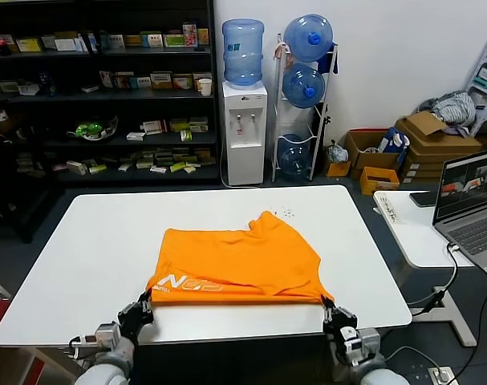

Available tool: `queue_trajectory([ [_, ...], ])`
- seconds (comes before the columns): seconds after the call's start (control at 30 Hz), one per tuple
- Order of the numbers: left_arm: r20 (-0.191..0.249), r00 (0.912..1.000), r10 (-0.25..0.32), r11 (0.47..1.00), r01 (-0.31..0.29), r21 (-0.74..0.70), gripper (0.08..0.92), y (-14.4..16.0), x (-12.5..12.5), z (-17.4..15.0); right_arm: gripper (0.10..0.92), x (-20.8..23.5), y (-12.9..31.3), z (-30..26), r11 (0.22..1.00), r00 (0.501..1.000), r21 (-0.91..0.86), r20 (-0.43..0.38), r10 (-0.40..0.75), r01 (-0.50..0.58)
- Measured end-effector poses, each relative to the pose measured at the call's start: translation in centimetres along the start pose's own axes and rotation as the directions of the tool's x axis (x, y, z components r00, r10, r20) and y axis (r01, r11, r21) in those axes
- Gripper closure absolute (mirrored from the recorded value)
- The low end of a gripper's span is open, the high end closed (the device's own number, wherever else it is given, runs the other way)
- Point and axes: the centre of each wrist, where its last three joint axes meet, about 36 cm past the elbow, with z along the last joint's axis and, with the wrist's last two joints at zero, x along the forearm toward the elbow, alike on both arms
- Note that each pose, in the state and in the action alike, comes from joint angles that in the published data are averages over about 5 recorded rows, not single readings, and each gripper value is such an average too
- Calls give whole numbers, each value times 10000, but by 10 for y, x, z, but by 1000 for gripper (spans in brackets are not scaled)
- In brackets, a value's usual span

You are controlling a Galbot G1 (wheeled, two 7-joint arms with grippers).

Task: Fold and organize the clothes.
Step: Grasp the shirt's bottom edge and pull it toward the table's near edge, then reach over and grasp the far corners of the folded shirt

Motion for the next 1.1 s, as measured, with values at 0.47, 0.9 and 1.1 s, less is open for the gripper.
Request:
queue_trajectory([
  [0.47,-349,9987,363,9993,-359,135,627,-4,50,-14,557,19,-16,-49,9994,9965,311,832,122,-148],
  [0.9,1583,9836,860,9962,-867,-25,256,16,-71,-82,216,-143,-6,-138,9982,9756,-497,2184,-230,347],
  [1.1,1097,9914,719,9974,-725,11,180,19,-137,-79,200,-210,19,-150,9961,9860,-656,1592,-488,598],
])
